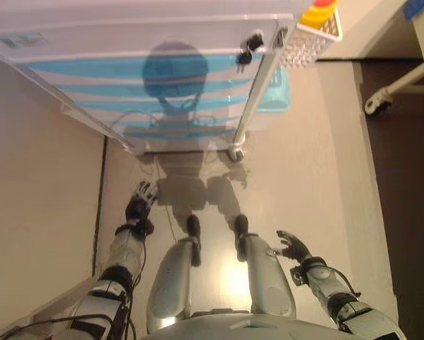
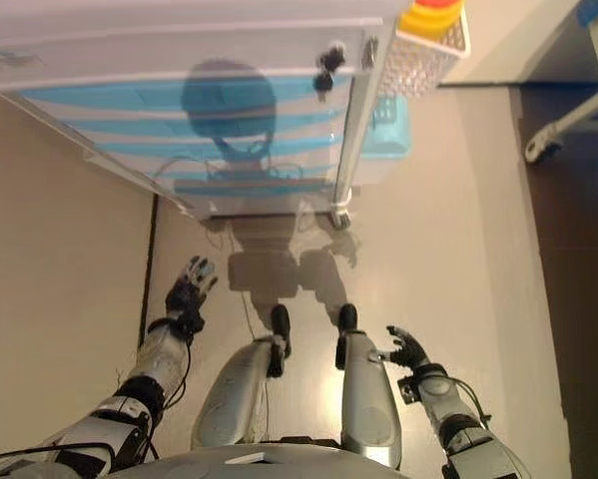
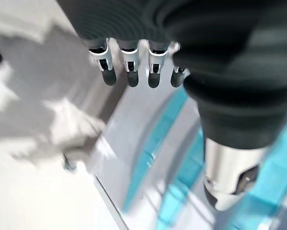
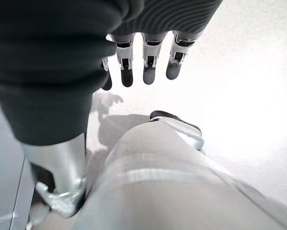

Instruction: Open the drawer and pick up the medicine

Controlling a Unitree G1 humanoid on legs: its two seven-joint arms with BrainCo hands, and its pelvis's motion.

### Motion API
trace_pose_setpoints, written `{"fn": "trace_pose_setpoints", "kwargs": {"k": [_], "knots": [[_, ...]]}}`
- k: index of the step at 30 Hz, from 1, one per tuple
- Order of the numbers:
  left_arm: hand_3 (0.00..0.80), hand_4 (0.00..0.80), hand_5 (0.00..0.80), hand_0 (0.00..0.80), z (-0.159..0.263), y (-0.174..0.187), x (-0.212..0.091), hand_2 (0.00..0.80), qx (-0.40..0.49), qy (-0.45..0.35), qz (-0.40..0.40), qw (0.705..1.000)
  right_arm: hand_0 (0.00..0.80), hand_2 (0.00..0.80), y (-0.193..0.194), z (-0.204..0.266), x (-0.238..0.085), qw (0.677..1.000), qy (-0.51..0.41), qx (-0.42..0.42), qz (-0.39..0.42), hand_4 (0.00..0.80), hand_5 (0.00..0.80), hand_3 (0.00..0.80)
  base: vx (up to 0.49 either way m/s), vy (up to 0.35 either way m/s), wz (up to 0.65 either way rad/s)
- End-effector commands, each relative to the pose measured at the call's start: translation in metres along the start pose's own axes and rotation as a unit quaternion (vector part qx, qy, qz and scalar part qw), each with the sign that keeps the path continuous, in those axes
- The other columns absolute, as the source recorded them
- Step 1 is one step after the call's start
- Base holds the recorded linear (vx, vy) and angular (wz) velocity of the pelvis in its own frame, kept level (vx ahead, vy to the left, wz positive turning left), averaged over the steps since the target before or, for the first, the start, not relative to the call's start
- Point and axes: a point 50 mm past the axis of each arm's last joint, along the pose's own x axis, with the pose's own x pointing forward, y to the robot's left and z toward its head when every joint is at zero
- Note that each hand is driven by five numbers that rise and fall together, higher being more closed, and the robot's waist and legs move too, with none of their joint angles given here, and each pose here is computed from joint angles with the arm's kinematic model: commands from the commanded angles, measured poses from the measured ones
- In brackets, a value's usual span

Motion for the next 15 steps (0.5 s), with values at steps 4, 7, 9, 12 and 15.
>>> {"fn": "trace_pose_setpoints", "kwargs": {"k": [4, 7, 9, 12, 15], "knots": [[0.000, 0.000, 0.000, 0.000, 0.033, -0.029, 0.013, 0.000, -0.169, -0.103, -0.101, 0.975, 0.000, 0.000, -0.002, -0.008, -0.011, 1.000, -0.009, -0.002, -0.002, 0.000, 0.000, 0.000, 0.074, 0.034, -0.18], [0.000, 0.000, 0.000, 0.000, 0.064, -0.039, 0.027, 0.000, -0.220, -0.155, -0.138, 0.953, 0.000, 0.000, 0.002, -0.012, -0.014, 1.000, -0.007, 0.004, 0.009, 0.000, 0.000, 0.000, 0.031, -0.027, -0.31], [0.000, 0.000, 0.000, 0.000, 0.089, -0.048, 0.037, 0.000, -0.245, -0.188, -0.169, 0.936, 0.000, 0.000, 0.005, -0.016, -0.016, 1.000, -0.001, 0.007, 0.014, 0.000, 0.000, 0.000, 0.029, -0.052, -0.21], [0.000, 0.000, 0.000, 0.000, 0.130, -0.064, 0.048, 0.000, -0.272, -0.238, -0.212, 0.908, 0.000, 0.000, 0.008, -0.025, -0.020, 1.000, 0.010, 0.008, 0.023, 0.000, 0.000, 0.000, 0.045, -0.072, -0.11], [0.000, 0.000, 0.000, 0.000, 0.174, -0.083, 0.056, 0.000, -0.294, -0.289, -0.259, 0.873, 0.000, 0.000, 0.012, -0.033, -0.024, 0.999, 0.018, 0.003, 0.035, 0.000, 0.000, 0.000, 0.050, -0.061, -0.18]]}}
